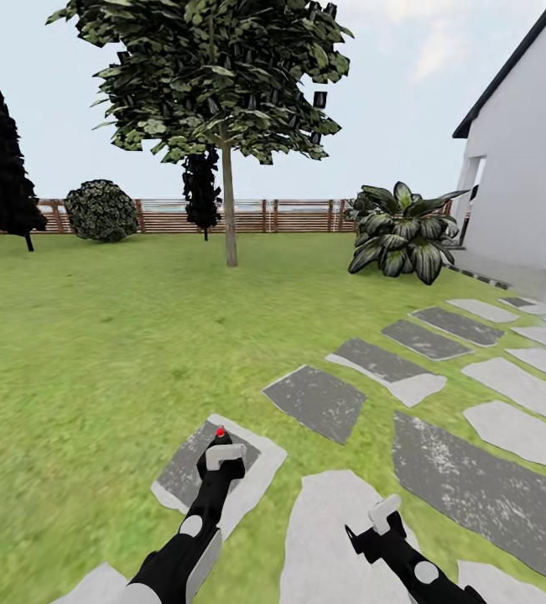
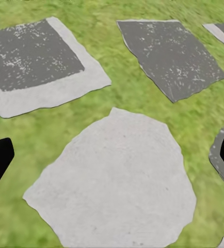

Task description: In the garden, pick up the pesticide atomizer on the floor and spray pesticide onto both trees until each tree trunk is fully covered.

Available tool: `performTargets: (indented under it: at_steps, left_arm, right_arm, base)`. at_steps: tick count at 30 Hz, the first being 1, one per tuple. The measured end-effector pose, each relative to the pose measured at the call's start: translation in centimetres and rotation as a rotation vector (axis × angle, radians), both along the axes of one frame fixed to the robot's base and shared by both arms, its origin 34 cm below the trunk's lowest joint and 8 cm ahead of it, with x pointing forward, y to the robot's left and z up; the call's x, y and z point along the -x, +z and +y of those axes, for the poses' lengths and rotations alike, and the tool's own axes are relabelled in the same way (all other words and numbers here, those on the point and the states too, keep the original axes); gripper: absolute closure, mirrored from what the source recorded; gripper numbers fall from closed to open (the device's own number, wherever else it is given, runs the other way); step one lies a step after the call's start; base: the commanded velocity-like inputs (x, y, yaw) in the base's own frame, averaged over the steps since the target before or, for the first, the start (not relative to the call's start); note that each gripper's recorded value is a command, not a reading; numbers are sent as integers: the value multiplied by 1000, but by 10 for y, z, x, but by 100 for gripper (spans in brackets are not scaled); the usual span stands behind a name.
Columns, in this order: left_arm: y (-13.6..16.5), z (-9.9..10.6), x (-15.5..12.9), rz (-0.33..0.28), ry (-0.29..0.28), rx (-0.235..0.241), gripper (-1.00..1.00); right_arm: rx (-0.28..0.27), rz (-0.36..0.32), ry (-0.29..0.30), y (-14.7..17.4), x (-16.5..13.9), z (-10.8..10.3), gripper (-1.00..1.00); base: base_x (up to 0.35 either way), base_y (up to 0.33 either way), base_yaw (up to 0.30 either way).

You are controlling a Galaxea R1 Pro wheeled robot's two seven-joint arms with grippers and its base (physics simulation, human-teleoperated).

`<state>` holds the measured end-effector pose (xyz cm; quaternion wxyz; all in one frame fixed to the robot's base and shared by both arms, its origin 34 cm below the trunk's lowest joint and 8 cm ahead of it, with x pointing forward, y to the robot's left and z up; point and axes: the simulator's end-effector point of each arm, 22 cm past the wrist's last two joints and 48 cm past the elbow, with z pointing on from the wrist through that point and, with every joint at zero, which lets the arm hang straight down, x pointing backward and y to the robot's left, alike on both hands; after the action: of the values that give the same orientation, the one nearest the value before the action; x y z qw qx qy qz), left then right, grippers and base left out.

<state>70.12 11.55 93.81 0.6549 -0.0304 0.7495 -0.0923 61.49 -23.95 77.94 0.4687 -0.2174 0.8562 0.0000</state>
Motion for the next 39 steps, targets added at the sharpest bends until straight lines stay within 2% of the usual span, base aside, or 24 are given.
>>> performTargets:
  at_steps: [18, 39]
  left_arm:
    - [0, 0, 0, 0, 0, 0, 100]
    - [0, 0, 0, 0, 0, 0, 100]
  right_arm:
    - [-2, 1, 2, 0, 0, 2, -100]
    - [-2, 1, 2, 0, 0, 2, -100]
  base:
    - [247, 36, 0]
    - [246, 187, 0]
